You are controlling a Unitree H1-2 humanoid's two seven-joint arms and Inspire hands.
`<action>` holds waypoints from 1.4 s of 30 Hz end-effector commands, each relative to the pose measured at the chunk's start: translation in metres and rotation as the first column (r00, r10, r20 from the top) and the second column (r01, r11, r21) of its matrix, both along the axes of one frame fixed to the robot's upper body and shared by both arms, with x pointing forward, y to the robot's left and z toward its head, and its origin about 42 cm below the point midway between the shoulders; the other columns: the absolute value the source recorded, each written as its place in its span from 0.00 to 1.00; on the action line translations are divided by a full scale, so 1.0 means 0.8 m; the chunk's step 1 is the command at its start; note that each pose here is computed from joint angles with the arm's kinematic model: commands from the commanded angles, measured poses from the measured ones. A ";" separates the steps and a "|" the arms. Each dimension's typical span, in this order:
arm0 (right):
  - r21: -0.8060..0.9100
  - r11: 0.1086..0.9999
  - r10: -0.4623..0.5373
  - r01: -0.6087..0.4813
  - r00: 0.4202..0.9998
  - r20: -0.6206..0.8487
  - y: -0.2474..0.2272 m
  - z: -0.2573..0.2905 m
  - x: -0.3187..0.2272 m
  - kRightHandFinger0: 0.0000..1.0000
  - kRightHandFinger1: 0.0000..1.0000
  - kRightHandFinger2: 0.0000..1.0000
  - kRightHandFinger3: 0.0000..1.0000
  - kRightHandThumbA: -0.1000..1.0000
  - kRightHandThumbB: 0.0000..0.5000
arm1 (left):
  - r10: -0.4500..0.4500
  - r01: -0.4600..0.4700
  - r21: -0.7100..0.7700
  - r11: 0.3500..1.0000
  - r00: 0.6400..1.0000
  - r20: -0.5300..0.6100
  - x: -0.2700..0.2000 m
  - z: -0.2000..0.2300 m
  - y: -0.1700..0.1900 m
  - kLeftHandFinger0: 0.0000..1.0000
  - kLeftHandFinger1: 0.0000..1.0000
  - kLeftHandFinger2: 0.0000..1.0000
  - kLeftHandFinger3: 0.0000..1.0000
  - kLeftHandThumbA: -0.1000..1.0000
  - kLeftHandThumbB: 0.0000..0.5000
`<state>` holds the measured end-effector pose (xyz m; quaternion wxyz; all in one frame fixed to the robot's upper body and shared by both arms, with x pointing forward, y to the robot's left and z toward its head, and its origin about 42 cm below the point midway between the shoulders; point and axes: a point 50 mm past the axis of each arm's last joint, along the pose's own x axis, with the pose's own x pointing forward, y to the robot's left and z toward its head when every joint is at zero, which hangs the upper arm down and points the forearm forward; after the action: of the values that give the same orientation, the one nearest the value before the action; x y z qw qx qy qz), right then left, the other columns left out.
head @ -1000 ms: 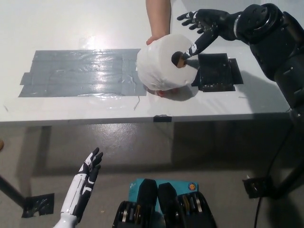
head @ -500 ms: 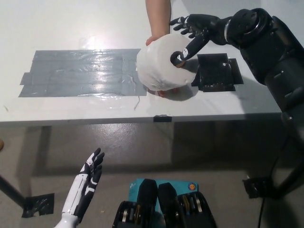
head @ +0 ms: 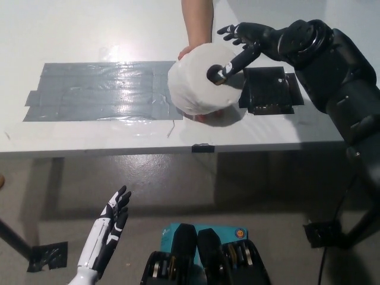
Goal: A person hands over a roll of toilet paper to the robot , and the robot inserts its right thumb into the hole in the centre to grab the roll, and then places it on the balck area on the desk.
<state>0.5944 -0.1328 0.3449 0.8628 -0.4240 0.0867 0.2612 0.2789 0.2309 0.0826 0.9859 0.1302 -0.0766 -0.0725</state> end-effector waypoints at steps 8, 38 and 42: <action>-0.074 0.997 -0.020 0.029 0.993 0.120 -0.008 0.045 0.008 1.00 1.00 1.00 1.00 1.00 1.00 | -0.031 0.031 0.006 0.999 0.998 0.055 0.001 0.013 0.001 1.00 1.00 1.00 1.00 0.96 0.36; -0.186 0.982 0.024 0.037 0.948 0.316 0.059 -0.009 -0.007 1.00 1.00 1.00 1.00 1.00 0.96 | -0.036 0.035 0.017 0.999 0.998 0.061 0.004 0.014 -0.004 1.00 1.00 1.00 1.00 0.96 0.36; -0.171 0.985 0.030 0.036 0.929 0.369 0.069 -0.024 -0.012 1.00 1.00 1.00 1.00 1.00 0.95 | -0.035 0.034 0.022 0.999 0.997 0.065 0.005 0.016 -0.004 1.00 1.00 1.00 1.00 0.96 0.37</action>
<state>0.5852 -0.0905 0.3145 0.8272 -0.5263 0.0137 0.1965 0.2788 0.2282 0.0826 0.9850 0.1321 -0.0773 -0.0800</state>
